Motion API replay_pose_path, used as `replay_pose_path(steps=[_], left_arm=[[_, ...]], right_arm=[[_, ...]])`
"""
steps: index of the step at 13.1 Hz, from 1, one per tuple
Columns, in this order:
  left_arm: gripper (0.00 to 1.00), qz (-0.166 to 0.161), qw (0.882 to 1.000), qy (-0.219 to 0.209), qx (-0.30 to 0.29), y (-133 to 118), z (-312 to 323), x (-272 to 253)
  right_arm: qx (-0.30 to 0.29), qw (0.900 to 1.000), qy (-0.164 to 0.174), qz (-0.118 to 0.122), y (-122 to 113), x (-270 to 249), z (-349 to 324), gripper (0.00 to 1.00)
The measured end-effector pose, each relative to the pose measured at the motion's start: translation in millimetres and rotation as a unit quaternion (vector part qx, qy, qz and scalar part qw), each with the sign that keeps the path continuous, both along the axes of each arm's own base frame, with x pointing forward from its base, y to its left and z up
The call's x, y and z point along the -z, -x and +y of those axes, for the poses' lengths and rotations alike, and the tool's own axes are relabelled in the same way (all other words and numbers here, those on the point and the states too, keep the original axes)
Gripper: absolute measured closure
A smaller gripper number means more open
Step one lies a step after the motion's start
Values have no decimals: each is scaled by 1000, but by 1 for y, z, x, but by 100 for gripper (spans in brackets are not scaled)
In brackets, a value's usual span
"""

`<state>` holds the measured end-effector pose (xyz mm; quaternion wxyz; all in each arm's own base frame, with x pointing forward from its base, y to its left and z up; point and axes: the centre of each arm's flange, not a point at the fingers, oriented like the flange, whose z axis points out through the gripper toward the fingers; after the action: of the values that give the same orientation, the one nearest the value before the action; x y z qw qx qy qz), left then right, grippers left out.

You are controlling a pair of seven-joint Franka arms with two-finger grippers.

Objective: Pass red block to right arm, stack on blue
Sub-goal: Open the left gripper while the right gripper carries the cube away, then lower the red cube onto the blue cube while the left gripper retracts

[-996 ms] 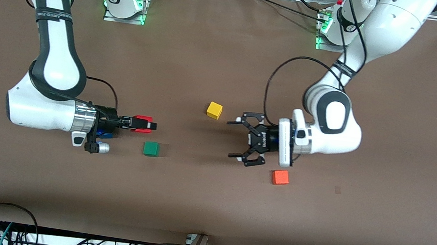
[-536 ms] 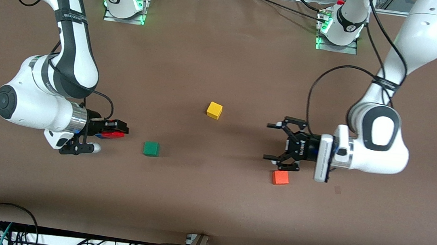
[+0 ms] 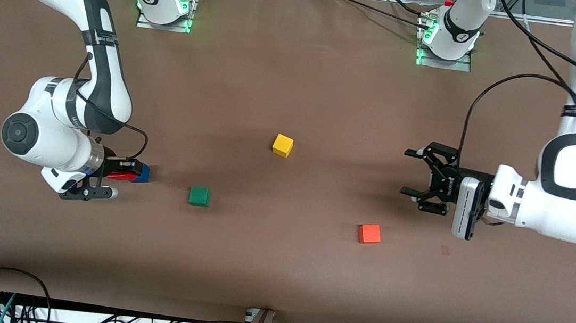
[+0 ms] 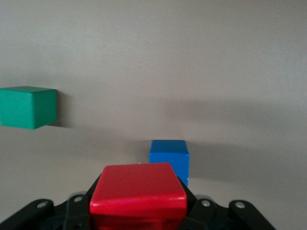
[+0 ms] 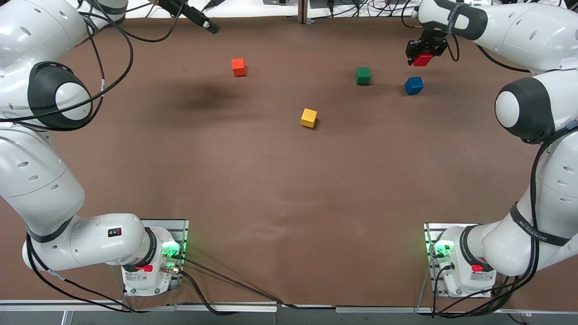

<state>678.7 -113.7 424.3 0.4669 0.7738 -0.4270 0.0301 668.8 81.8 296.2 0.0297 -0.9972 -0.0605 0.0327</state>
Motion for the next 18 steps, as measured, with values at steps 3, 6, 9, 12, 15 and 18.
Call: replay_pose_path(steps=[3,6,9,12,15,18], left_arm=[[0,38,993,-113,5,14,12,-22],[0,76,970,-231,-15,33,22,-48],[0,88,925,-362,-67,48,39,-76],[0,75,864,-479,-137,55,59,-100],[0,63,830,-522,-184,63,68,-124],[0,33,815,-536,-218,75,69,-146]], right_arm=[[1,1000,15,-21,18,26,-10,43],[3,999,22,-40,36,54,-15,43],[2,999,24,-47,43,62,-14,43],[-2,998,25,-49,45,64,-9,43],[-2,998,25,-54,44,64,-8,43],[-2,998,26,-57,45,65,-9,43]])
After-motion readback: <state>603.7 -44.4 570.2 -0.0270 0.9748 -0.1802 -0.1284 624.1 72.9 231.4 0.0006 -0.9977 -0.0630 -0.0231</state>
